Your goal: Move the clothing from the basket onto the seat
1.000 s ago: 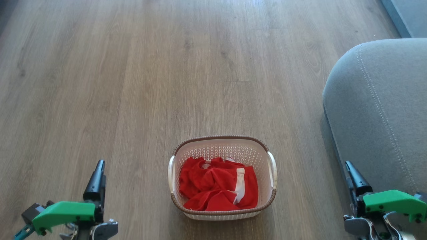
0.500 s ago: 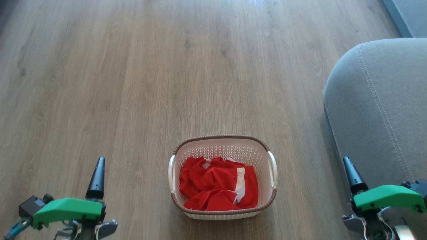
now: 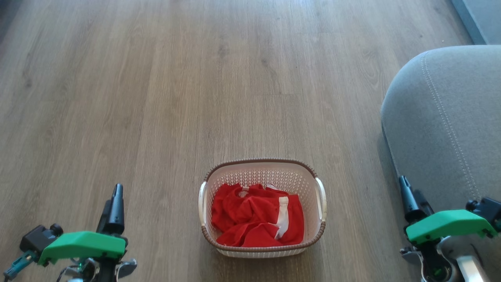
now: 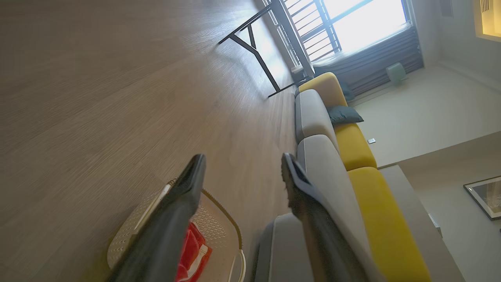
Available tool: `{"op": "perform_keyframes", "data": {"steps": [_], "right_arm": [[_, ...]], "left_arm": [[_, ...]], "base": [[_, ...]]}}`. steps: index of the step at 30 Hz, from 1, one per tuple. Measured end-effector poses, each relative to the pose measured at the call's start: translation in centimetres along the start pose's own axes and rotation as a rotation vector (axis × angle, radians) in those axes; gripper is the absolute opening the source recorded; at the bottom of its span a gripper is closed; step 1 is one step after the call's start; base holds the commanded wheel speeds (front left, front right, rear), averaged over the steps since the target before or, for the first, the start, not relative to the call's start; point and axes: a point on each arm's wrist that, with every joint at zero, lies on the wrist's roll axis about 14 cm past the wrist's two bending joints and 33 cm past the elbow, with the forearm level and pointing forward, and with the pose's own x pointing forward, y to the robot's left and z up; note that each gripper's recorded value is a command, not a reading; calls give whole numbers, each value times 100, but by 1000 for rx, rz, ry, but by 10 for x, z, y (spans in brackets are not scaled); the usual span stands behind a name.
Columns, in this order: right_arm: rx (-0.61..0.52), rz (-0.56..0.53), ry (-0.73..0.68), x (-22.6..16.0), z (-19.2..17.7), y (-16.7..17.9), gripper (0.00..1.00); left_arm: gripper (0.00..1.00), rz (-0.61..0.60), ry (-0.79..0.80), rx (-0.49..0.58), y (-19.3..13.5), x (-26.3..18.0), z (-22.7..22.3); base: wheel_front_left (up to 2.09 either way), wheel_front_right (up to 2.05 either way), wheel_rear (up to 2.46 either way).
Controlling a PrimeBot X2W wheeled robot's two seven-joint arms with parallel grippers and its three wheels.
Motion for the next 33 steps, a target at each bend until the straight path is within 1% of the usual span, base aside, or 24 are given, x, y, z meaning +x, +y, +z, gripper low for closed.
{"op": "perform_keyframes", "data": {"steps": [14, 20, 29, 33], "right_arm": [[-193, 60, 11, 2, -2, 13, 100], [-255, 100, 34, 1, -8, 21, 100], [-366, 168, 30, 3, -2, 33, 100], [-422, 177, 26, 4, -1, 33, 100]], "left_arm": [[100, -16, -28, 153, -3, -1, 5], [100, -24, -36, 205, -5, -1, 6], [100, -40, -53, 300, -9, 0, 8], [100, -47, -58, 351, -10, 1, 8]], "base": [[0, 0, 0], [0, 0, 0], [0, 0, 0], [0, 0, 0]]}}
